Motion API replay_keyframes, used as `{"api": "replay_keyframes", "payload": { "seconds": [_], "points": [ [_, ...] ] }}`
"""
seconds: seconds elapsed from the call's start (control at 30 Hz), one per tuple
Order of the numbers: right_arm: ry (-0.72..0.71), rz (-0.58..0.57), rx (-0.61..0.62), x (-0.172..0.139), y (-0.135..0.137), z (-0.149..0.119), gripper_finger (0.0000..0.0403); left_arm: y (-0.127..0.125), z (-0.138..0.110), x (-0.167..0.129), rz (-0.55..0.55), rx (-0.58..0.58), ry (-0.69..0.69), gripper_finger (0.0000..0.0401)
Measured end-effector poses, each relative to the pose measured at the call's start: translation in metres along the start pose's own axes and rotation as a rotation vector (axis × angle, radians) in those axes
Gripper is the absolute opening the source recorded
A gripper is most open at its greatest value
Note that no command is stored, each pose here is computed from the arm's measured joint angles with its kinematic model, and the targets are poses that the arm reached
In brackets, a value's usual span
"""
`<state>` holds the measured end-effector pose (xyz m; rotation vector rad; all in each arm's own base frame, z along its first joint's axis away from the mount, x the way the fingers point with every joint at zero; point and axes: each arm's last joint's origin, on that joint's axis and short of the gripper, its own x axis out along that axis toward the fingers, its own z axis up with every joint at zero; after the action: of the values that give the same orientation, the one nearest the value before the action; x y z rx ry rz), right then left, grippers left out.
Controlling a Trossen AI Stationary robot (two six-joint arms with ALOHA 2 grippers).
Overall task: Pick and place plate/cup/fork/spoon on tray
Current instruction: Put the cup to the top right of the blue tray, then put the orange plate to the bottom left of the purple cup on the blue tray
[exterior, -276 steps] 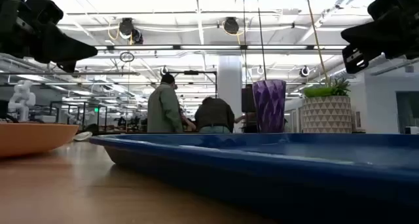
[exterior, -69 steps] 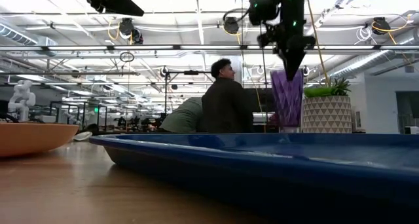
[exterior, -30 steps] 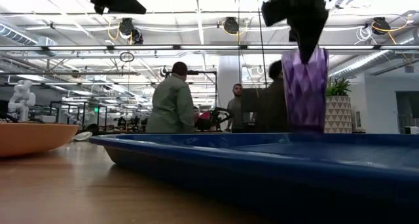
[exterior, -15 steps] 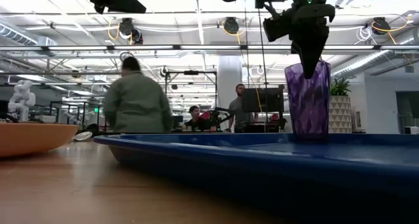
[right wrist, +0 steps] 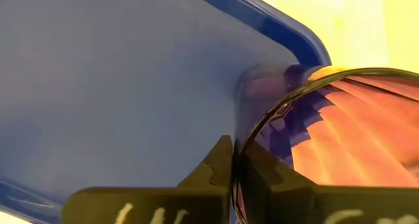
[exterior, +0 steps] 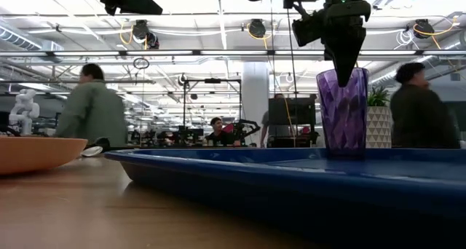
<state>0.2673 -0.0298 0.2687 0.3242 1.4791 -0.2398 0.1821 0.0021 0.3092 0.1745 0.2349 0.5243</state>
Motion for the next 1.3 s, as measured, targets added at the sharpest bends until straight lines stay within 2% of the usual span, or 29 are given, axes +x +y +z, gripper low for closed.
{"api": "replay_keyframes", "payload": {
  "seconds": [0.17,0.53,0.8,0.93,1.17,1.23,1.3],
  "points": [
    [-0.020,0.019,-0.001,0.001,0.001,0.003,0.0032,0.000,0.000,0.000,0.000,0.001,0.002,0.0026],
    [-0.042,0.020,-0.001,-0.007,0.000,-0.001,0.0153,0.000,-0.001,0.000,-0.001,0.021,0.007,0.0026],
    [-0.139,0.043,0.031,-0.033,-0.003,-0.018,0.0182,0.000,-0.001,0.000,0.000,0.021,0.006,0.0026],
    [-0.278,0.082,0.031,-0.051,-0.003,-0.023,0.0182,0.000,0.000,0.000,0.001,0.015,-0.001,0.0026],
    [-0.759,0.183,-0.146,-0.084,0.014,0.000,0.0182,0.001,0.004,0.000,0.006,-0.001,-0.035,0.0026],
    [-0.826,0.180,-0.185,-0.090,0.017,0.012,0.0181,0.001,0.004,0.000,0.007,0.000,-0.034,0.0026],
    [-0.816,0.144,-0.227,-0.092,0.018,0.026,0.0176,0.002,0.004,0.001,0.013,0.003,-0.033,0.0026]
  ]
}}
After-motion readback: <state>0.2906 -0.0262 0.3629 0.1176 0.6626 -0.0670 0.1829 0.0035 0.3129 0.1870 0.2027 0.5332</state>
